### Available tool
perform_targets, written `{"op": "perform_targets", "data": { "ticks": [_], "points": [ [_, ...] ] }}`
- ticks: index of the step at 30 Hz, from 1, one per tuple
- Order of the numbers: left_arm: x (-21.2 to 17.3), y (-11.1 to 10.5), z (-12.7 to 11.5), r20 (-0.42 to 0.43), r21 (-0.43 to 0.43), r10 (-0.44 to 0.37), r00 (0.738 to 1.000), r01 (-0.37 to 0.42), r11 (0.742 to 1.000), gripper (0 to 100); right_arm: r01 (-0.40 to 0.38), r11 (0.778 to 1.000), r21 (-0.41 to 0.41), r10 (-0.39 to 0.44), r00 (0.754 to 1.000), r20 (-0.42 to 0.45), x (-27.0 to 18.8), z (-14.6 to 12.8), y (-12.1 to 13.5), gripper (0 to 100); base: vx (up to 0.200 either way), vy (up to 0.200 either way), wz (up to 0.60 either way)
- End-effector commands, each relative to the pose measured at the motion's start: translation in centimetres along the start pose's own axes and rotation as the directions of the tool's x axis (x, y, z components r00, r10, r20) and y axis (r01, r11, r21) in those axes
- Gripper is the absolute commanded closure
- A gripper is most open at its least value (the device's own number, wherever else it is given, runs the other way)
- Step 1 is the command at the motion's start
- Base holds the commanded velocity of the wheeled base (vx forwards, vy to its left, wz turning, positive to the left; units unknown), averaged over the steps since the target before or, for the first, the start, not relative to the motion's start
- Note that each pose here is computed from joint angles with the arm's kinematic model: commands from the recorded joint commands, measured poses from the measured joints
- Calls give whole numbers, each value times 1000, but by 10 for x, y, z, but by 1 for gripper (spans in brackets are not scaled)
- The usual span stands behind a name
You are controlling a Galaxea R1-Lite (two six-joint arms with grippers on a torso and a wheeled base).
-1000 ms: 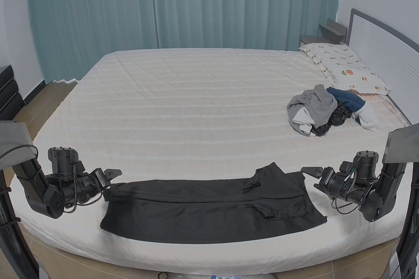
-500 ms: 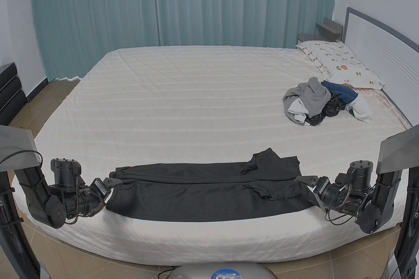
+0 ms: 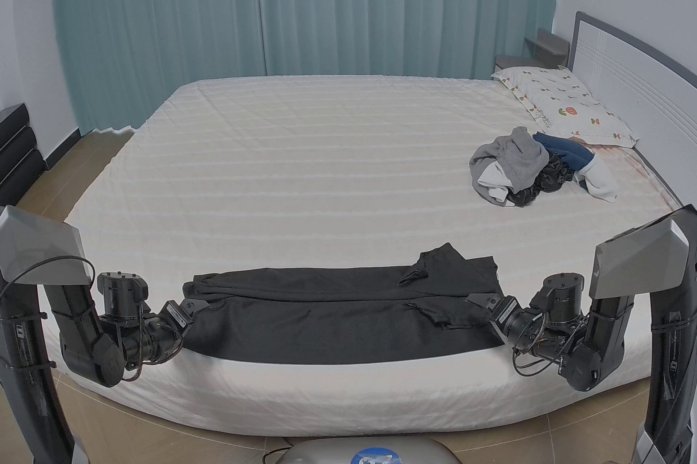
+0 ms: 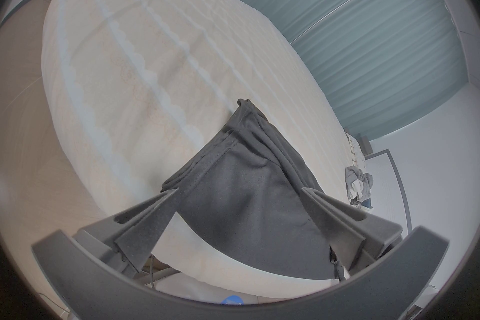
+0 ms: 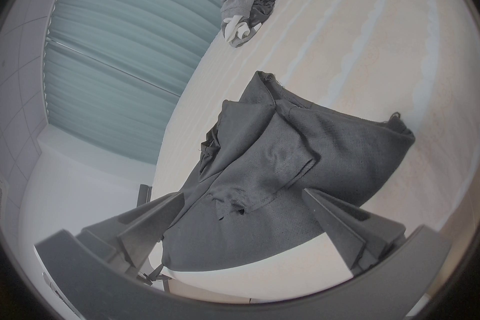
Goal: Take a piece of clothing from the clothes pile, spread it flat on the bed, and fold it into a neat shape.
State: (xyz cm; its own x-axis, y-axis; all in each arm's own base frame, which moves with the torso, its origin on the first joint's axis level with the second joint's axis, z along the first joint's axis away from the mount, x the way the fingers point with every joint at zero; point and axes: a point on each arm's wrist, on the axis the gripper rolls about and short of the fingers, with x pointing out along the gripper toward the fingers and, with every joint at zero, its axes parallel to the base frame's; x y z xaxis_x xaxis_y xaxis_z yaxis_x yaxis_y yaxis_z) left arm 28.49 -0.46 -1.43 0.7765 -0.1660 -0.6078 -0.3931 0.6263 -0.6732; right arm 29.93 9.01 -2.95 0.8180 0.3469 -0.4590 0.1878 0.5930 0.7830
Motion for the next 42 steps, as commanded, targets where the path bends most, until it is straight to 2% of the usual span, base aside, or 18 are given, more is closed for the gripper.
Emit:
{"op": "perform_targets", "data": {
  "ticks": [1, 13, 14, 28, 36, 42],
  "points": [
    [3, 3, -3, -13, -1, 12, 1000, -12, 1000, 0, 8, 1000, -4, -8, 1000, -6, 8, -4, -3, 0, 0, 0, 0],
    [4, 3, -2, -10, -2, 11, 1000, -11, 1000, 0, 55, 998, -20, -54, 998, 40, 27, -1, -4, 0, 0, 0, 0],
    [4, 3, -2, -10, -2, 11, 1000, -11, 1000, 0, 55, 998, -20, -54, 998, 40, 27, -1, -4, 100, 0, 0, 0],
    [4, 3, -2, -10, -4, 12, 1000, -12, 1000, 0, 42, 999, -32, -41, 999, 33, 25, -5, 1, 100, 0, 0, 0],
    [5, 4, -3, -12, 1, 14, 1000, -14, 1000, 0, -14, 999, -32, 15, 1000, 25, -5, 3, 21, 100, 0, 0, 0],
    [5, 4, -3, -11, 1, 15, 1000, -15, 1000, 0, 1, 1000, -22, -1, 1000, -1, -18, 3, 15, 100, 0, 0, 0]
  ]
}}
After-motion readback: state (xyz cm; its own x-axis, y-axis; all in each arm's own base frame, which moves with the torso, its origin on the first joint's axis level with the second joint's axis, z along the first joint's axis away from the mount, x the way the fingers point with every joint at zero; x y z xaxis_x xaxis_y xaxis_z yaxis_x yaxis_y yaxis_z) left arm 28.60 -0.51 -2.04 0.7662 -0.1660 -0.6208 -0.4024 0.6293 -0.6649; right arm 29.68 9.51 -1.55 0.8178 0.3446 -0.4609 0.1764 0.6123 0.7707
